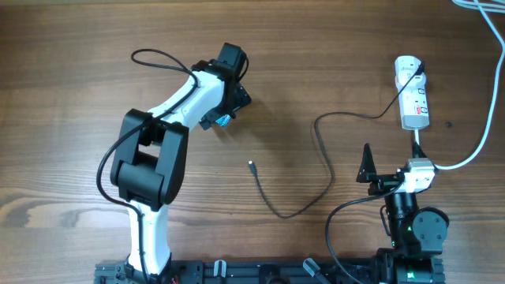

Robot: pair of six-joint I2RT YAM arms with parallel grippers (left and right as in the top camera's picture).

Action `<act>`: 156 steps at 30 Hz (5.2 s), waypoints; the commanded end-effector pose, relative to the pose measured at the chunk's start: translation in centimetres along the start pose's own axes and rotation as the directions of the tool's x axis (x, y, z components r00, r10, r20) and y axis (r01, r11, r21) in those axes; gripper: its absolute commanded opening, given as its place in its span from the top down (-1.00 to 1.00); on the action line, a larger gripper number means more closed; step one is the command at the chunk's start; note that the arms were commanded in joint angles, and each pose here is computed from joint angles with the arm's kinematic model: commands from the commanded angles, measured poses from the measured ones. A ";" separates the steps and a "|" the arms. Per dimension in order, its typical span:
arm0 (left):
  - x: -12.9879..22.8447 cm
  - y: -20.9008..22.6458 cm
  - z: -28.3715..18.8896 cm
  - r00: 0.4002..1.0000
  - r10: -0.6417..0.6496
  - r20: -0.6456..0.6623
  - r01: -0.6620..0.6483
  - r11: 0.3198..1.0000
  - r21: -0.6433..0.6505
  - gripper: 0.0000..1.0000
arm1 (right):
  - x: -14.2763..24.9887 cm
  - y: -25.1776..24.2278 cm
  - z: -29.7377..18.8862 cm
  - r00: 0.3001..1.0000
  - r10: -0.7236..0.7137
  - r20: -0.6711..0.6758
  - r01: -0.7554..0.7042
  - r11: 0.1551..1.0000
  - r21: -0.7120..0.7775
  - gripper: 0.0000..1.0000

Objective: Plug charger to phone and switch on socket
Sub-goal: 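Carry the phone right and hold it upright near the cable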

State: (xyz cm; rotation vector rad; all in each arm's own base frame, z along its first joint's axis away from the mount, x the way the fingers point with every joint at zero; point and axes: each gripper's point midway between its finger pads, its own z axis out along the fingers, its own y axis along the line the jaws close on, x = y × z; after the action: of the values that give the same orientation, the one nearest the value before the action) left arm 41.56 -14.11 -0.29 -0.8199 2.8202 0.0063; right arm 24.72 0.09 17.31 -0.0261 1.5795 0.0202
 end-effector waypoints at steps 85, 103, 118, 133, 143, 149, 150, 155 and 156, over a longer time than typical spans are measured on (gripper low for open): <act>6.9 3.7 4.4 0.828 0.470 -0.306 -0.484 0.875 0.033 -0.74 | -0.2 -0.1 0.0 1.000 0.010 0.009 -0.010 1.000 0.008 -1.00; 6.3 3.9 4.5 0.871 0.398 -0.288 -0.421 0.907 -0.019 -1.00 | -0.2 -0.1 0.0 1.000 0.010 0.009 -0.010 1.000 0.008 -1.00; 6.1 4.4 4.5 0.848 0.446 -0.286 -0.473 0.881 -0.030 -1.00 | -0.2 -0.1 0.0 1.000 0.010 0.009 -0.010 1.000 0.008 -0.99; 5.4 5.5 4.5 0.825 0.491 -0.281 -0.530 0.845 -0.079 -0.99 | -0.2 -0.1 0.0 1.000 0.010 0.009 -0.010 1.000 0.008 -1.00; 5.9 4.8 4.5 0.824 0.492 -0.281 -0.525 0.849 -0.052 -0.87 | -0.2 -0.1 0.0 1.000 0.010 0.009 -0.010 1.000 0.008 -0.99; 5.9 4.5 4.6 0.826 0.493 -0.273 -0.521 0.853 -0.037 -1.00 | -0.2 -0.1 0.0 1.000 0.010 0.009 -0.010 1.000 0.008 -0.99; 5.9 4.4 4.6 0.826 0.493 -0.272 -0.521 0.853 -0.036 -1.00 | -0.2 -0.1 0.0 1.000 0.010 0.009 -0.010 1.000 0.008 -0.99; 5.8 4.4 4.6 0.823 0.500 -0.272 -0.527 0.849 -0.035 -1.00 | -0.2 -0.1 0.0 1.000 0.010 0.009 -0.010 1.000 0.008 -0.99; 5.8 4.4 4.6 0.823 0.500 -0.272 -0.527 0.849 -0.035 -1.00 | -0.2 -0.1 0.0 1.000 0.010 0.009 -0.010 1.000 0.008 -0.99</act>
State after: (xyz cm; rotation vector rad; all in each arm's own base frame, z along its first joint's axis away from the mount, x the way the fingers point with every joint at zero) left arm 38.84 -14.95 -0.59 -0.0863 3.0660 0.0138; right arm 24.72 0.10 17.31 -0.0264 1.5795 0.0205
